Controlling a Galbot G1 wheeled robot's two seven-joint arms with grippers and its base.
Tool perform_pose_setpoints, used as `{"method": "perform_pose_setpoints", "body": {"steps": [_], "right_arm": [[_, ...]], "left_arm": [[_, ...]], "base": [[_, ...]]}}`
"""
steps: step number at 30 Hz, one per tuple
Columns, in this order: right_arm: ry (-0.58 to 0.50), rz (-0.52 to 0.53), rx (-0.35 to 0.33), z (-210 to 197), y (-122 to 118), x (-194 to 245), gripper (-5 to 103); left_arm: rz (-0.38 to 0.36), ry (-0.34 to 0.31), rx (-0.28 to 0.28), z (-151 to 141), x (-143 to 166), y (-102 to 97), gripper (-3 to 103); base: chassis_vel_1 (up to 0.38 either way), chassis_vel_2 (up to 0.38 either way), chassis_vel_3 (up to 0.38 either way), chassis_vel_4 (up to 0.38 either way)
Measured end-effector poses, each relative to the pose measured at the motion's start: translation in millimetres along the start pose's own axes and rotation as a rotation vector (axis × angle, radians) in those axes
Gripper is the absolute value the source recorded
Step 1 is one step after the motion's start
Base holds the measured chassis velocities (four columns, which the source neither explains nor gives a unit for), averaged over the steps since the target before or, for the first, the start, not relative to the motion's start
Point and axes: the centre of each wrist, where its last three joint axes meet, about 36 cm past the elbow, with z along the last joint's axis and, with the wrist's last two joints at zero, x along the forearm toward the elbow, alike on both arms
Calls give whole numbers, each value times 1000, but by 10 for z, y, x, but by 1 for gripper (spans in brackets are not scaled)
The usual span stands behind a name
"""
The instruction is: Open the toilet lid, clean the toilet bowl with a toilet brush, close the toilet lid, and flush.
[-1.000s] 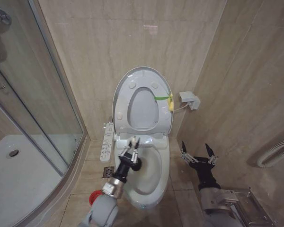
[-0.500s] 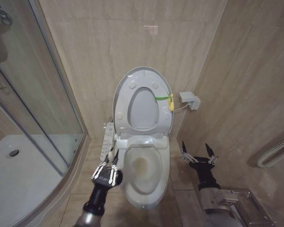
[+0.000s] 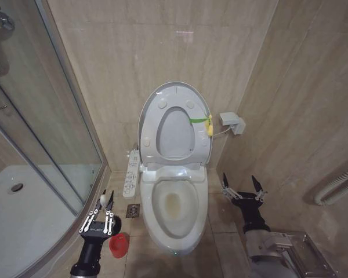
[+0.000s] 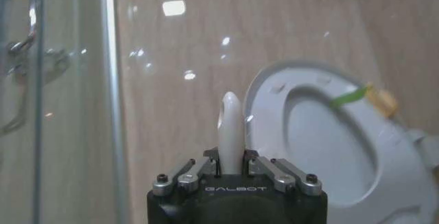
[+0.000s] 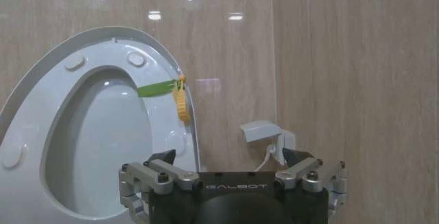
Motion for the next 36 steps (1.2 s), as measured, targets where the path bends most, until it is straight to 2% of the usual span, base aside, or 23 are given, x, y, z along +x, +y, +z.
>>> {"method": "perform_pose_setpoints", "body": {"steps": [2, 4, 7, 9, 15, 16, 21, 27, 36], "right_arm": [[0, 0, 0, 0, 0, 0, 100], [0, 0, 0, 0, 0, 0, 100], [0, 0, 0, 0, 0, 0, 100], [0, 0, 0, 0, 0, 0, 100], [0, 0, 0, 0, 0, 0, 100], [0, 0, 0, 0, 0, 0, 100], [0, 0, 0, 0, 0, 0, 100], [0, 0, 0, 0, 0, 0, 100], [0, 0, 0, 0, 0, 0, 100]], "left_arm": [[-32, 20, -9, 190, 4, 72, 21], [-40, 22, -14, 245, 3, 97, 21], [-67, 17, -34, 590, 15, 269, 21], [-76, 24, -34, 700, 24, 294, 21], [-108, 54, 30, 1219, 0, 202, 21], [-108, 54, 30, 1219, 0, 202, 21], [-117, 88, 40, 1597, -6, 221, 21], [-122, 134, 45, 1928, -9, 218, 21], [-95, 190, 69, 2228, 12, 152, 21]], "base": [[0, 0, 0, 0], [0, 0, 0, 0], [0, 0, 0, 0], [0, 0, 0, 0], [0, 0, 0, 0], [0, 0, 0, 0], [0, 0, 0, 0], [0, 0, 0, 0], [0, 0, 0, 0]]}}
